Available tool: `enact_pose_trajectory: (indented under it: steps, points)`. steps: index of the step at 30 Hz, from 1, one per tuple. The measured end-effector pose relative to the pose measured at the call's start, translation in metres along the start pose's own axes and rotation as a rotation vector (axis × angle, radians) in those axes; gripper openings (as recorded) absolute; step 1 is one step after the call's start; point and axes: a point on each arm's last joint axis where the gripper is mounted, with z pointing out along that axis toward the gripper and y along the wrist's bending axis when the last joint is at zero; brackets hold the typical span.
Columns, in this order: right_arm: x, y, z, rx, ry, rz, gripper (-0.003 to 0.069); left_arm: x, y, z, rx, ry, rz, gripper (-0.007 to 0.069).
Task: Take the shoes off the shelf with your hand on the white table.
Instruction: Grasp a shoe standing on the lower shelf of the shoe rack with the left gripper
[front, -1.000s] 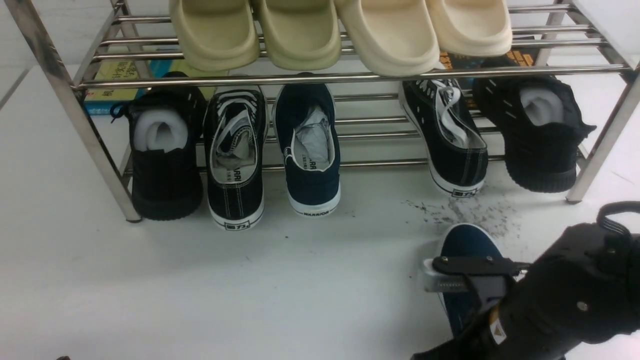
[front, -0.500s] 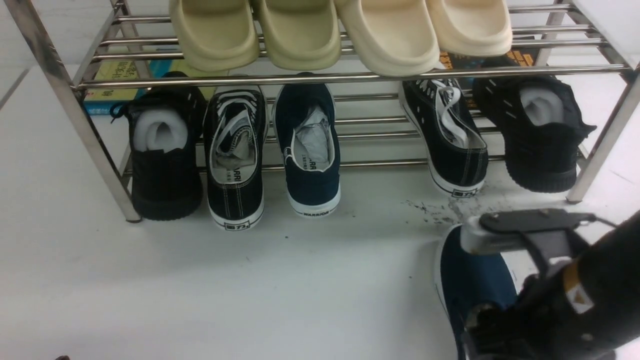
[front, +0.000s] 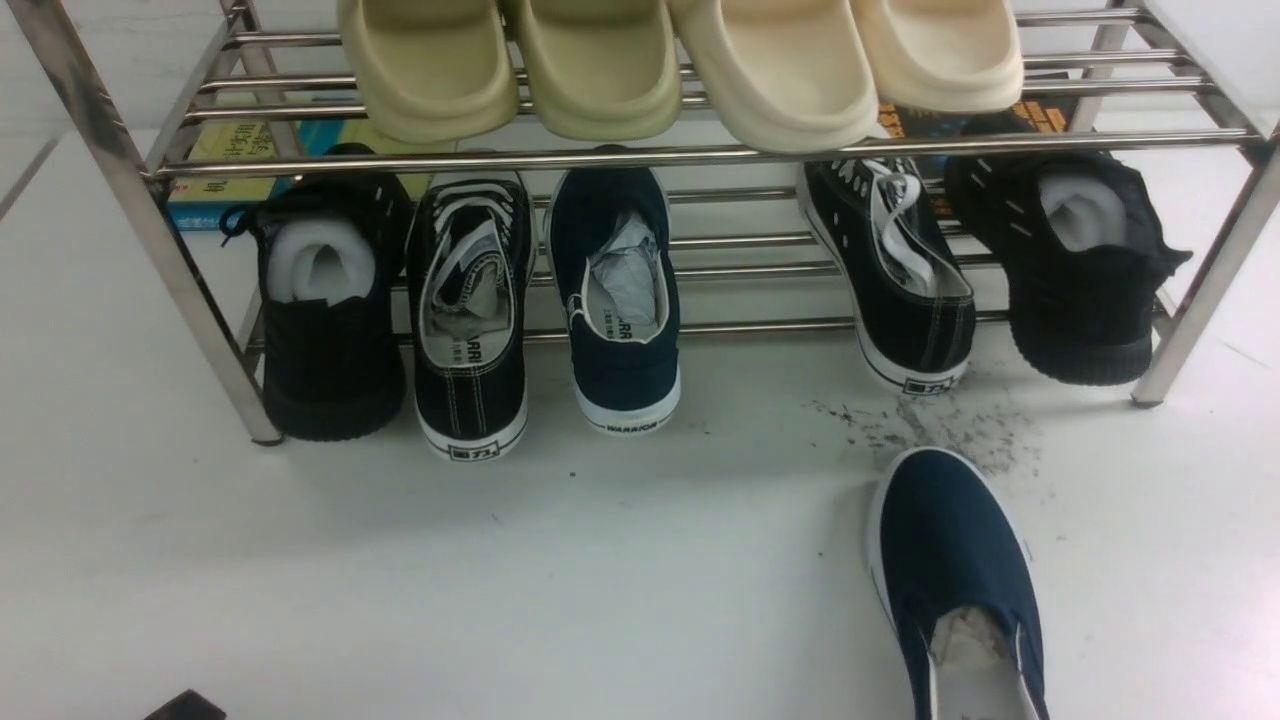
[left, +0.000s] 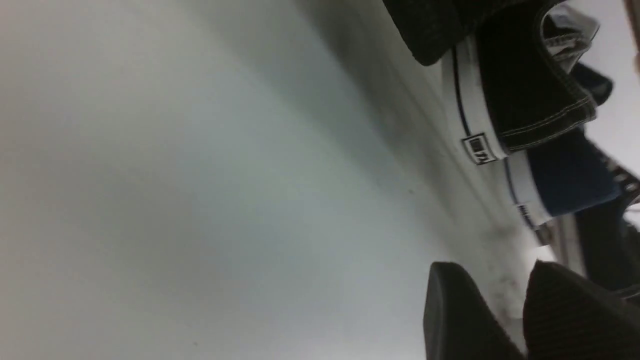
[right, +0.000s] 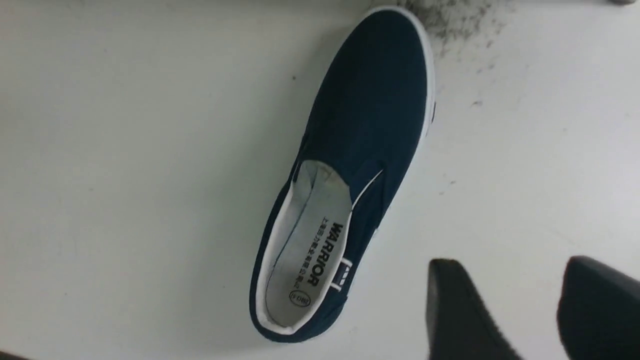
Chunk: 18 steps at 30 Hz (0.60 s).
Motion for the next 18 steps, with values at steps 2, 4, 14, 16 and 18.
enact_pose_trajectory:
  steps: [2,4,14,16,18]
  points:
    - [0.003,-0.005,-0.009,-0.004,-0.036,0.003,0.0195,-0.001,-0.002,0.000,0.023,-0.016,-0.035,0.0239]
    - [0.008,-0.013,-0.018,0.005,-0.080,0.002,0.0096,-0.006,-0.006,0.000,0.063,-0.069,-0.033,0.0239]
    - [0.017,-0.020,-0.014,0.037,-0.082,-0.010,-0.0014,-0.020,-0.019,-0.005,0.186,-0.187,-0.115,0.0222]
    - [0.017,-0.020,-0.013,0.037,-0.086,-0.011,-0.0014,-0.023,-0.030,-0.010,0.198,-0.164,-0.130,0.0176]
    - [0.016,-0.020,-0.013,0.032,-0.094,-0.012,-0.0014,-0.026,-0.041,-0.015,0.209,-0.148,-0.117,0.0135]
